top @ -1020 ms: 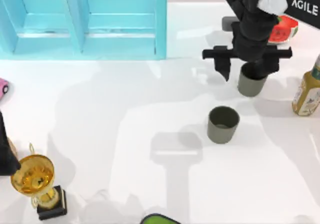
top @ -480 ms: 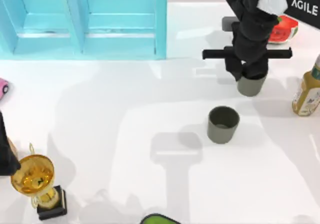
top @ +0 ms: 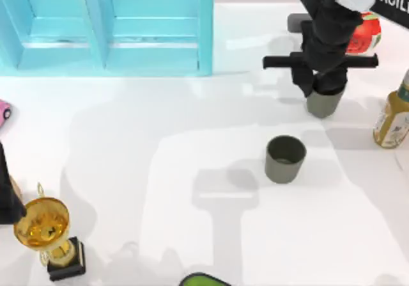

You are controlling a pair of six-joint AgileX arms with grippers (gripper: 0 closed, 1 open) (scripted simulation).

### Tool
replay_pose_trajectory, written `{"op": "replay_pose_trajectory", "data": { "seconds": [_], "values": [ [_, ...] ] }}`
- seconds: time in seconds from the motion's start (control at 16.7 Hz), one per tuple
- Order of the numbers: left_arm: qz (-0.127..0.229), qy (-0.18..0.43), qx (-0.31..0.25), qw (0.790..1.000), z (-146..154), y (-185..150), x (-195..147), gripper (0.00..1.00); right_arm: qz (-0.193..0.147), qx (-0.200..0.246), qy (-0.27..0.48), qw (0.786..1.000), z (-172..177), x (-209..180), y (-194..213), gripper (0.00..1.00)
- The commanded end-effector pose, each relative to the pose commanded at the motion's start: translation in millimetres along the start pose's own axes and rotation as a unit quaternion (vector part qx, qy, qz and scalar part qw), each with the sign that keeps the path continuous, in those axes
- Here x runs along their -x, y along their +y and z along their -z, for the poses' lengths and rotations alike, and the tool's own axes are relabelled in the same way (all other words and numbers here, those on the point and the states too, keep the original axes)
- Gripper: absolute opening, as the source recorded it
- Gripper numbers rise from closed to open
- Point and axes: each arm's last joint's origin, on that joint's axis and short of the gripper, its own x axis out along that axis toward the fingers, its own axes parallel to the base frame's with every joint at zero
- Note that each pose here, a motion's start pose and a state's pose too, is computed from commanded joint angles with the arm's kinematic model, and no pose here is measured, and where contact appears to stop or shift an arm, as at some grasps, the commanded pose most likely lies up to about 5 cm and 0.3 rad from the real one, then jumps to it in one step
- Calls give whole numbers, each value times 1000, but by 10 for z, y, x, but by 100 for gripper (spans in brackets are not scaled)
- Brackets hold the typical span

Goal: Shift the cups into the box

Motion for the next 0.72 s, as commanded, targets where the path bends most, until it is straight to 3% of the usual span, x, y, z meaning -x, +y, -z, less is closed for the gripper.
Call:
{"op": "replay_pose_trajectory", "data": {
  "seconds": [0.48, 0.72],
  "values": [
    [0, 0, 0, 1000, 0, 0, 0, 100, 4, 0, 5, 1000, -99, 736, -797, 0],
    [0, 0, 0, 1000, 0, 0, 0, 100, 8, -2, 10, 1000, -61, 873, -903, 0]
  ]
}}
